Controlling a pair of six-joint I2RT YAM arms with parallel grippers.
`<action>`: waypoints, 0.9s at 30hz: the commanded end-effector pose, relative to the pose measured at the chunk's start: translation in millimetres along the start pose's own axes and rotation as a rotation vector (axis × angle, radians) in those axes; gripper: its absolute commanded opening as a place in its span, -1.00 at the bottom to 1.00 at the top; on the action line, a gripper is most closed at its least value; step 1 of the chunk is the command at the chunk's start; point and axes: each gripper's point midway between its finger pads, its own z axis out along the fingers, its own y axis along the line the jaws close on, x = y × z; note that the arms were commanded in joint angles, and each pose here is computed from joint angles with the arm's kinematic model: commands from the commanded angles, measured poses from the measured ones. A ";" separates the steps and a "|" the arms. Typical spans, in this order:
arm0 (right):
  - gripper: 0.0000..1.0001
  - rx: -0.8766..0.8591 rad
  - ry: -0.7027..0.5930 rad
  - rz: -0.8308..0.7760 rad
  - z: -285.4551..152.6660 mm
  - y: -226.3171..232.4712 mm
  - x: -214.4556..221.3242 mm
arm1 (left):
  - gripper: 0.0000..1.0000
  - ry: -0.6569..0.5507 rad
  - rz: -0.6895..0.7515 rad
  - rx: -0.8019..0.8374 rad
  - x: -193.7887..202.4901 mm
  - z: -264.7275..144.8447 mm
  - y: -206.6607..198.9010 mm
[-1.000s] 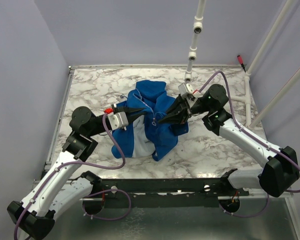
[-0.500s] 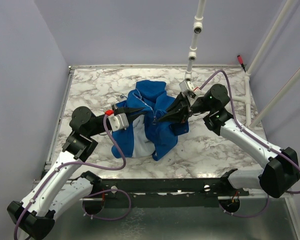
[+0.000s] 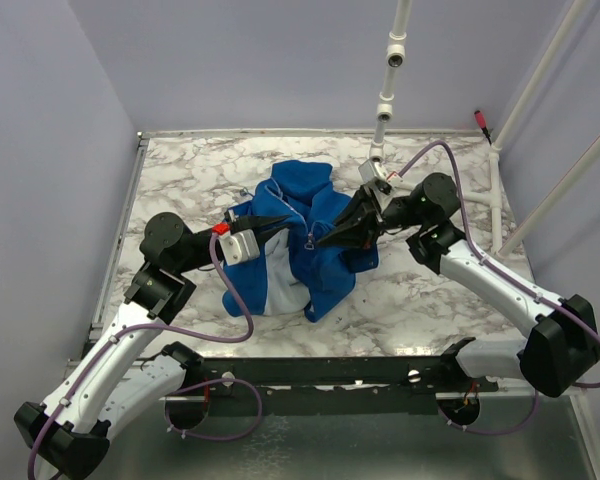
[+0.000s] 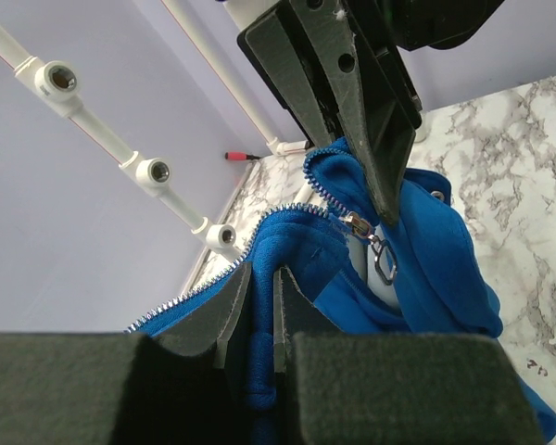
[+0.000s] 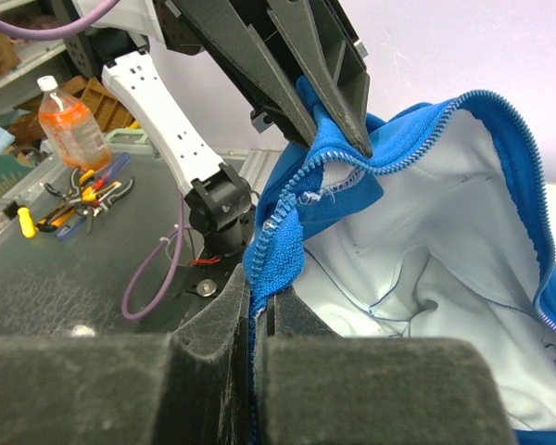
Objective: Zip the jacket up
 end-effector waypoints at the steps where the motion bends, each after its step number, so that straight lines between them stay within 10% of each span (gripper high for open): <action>1: -0.99 0.017 -0.033 0.000 -0.1 0.3 -7.5 | -1.00 -0.058 0.064 0.021 -22.3 -0.6 1.1; 27: -0.99 0.005 0.025 0.096 0.6 -0.6 -2.7 | -1.00 -0.040 0.097 0.024 -17.9 -0.4 2.1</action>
